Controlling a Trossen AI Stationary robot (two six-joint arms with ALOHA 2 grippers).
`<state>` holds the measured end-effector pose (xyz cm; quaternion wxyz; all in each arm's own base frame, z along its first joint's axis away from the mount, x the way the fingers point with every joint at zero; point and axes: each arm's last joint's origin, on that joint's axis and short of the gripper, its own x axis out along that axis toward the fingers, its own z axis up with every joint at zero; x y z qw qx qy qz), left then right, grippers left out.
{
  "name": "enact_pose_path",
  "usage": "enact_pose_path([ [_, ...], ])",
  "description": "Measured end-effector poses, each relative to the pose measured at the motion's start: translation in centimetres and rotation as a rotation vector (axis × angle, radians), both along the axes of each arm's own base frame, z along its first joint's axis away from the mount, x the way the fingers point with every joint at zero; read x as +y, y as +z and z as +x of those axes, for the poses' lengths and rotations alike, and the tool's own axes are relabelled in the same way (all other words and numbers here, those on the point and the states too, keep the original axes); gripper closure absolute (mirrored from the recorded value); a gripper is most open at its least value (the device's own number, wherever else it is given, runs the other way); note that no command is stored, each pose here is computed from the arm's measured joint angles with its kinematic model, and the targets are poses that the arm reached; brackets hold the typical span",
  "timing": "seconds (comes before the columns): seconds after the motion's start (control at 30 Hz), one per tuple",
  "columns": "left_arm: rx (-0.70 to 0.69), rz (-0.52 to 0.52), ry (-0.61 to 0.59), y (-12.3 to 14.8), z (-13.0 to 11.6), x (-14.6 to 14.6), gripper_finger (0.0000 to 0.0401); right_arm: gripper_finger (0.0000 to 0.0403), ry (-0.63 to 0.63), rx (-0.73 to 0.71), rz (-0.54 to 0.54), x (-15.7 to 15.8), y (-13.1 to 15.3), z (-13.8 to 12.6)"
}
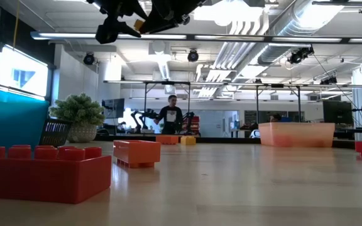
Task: Sort & place blocks by color
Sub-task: Put the yellow game piece into the black bin
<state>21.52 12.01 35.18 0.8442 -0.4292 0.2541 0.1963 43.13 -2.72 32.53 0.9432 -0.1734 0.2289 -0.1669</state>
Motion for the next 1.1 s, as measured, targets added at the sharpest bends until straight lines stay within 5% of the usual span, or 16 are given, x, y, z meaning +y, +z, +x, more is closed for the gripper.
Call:
enact_pose_path([
  [0.43, 0.019, 0.083, -0.055, -0.1, 0.0, -0.1, 0.0325, 0.0285, -0.007, 0.011, -0.026, 0.0, 0.0, 0.0],
  [0.73, 0.123, 0.164, -0.134, -0.7, -0.5, -0.3, 0.0328, 0.0188, -0.008, 0.048, -0.052, 0.4, -0.2, -0.1],
  [1.1, 0.508, 0.219, -0.224, -2.6, -2.1, -2.5, 0.0329, 0.0175, -0.063, 0.133, -0.055, 0.2, -1.0, -0.6],
])
